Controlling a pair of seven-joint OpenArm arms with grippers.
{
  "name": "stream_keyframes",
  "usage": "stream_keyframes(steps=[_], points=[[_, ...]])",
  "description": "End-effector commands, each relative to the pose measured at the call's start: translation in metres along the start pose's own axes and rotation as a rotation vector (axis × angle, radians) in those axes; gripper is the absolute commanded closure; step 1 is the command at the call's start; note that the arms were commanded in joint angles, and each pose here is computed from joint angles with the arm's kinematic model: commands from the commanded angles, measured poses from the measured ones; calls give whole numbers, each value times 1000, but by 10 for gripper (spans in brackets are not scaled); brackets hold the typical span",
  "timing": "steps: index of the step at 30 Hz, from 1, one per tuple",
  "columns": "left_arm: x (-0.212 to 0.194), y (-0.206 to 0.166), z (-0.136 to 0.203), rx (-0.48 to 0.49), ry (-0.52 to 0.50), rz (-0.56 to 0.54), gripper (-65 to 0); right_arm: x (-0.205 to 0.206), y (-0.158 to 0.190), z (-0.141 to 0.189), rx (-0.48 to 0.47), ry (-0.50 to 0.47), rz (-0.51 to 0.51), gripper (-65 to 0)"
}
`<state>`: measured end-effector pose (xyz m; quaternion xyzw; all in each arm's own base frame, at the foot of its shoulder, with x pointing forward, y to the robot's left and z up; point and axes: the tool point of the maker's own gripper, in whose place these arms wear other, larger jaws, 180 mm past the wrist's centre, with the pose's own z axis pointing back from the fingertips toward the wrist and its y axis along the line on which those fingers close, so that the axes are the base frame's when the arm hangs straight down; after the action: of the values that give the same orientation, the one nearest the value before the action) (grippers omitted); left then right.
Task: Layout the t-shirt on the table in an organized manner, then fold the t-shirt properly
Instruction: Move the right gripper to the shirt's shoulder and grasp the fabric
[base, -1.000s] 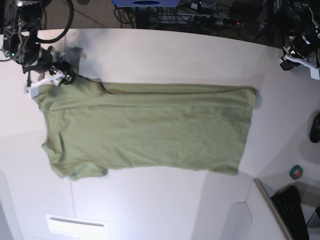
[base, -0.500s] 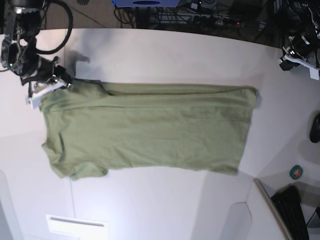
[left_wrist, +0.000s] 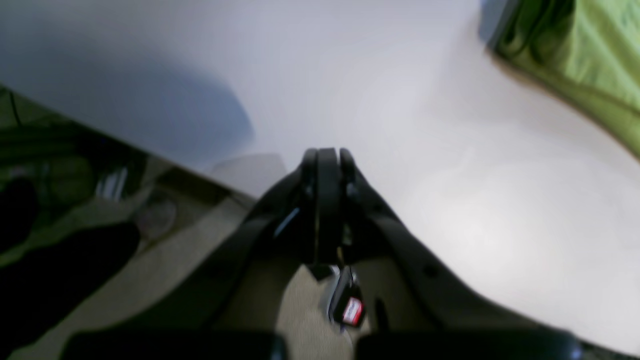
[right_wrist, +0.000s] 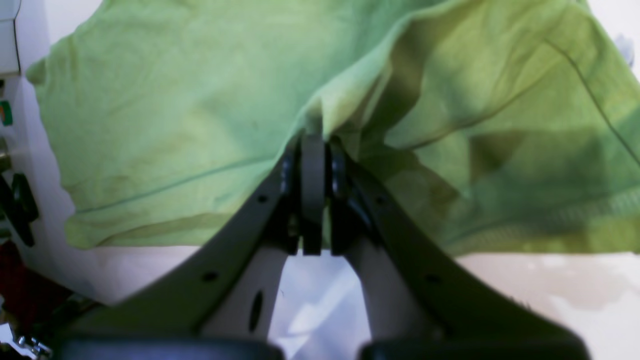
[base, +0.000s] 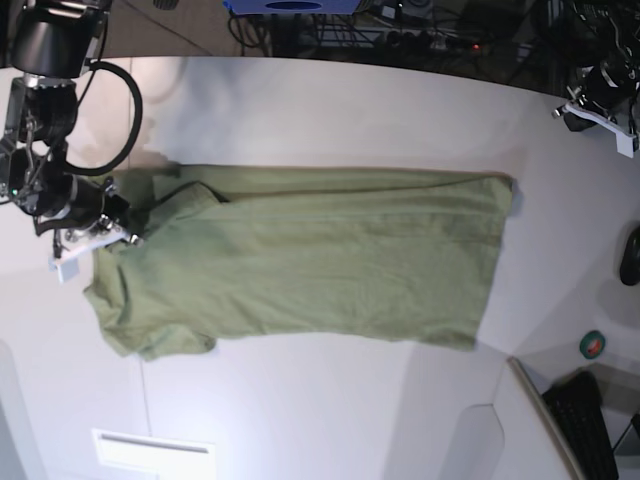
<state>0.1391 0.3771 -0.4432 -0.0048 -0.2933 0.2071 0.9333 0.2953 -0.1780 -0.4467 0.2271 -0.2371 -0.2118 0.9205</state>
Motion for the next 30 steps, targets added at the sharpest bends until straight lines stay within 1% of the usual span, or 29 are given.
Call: stream_keyframes(steps=[1,5,9,14,18,19,22,23,24,25,27,30], points=[[13,4,5,4,-42,-21,0,21,6,2,17,-51,6,0],[8,7,6,9,-36,-22,0,33,11,-4,29,-60,-10,0],[8,7,6,8,-34,-24,0,47,18,-4,43,-84,-7,0],[5,7,6,9,-28,-20,0,65,2,8,34,-151,-85,0],[-6,12,1,9,2,8,0,65,-4,12,30,-150,-104,0],[-10,13,0,9,10,15,0,62,-4,12,32,-135,-104,-11],[-11,13,-1,8,12,19,0,53,-3,13,33,-85,-94,-318],[-11,13,-1,8,13,21,0,50,-3,14,30,-80,-90,-380],[-11,12,-1,8,11,20,0,46,-4,16,27,-81,-85,-410],[-11,12,-1,8,11,20,0,44,-2,19,26,-93,-69,-411],[-11,12,-1,8,11,20,0,36,3,24,31,-100,-48,-386],[-12,13,-2,8,13,21,0,7,19,20,48,-51,8,-362]])
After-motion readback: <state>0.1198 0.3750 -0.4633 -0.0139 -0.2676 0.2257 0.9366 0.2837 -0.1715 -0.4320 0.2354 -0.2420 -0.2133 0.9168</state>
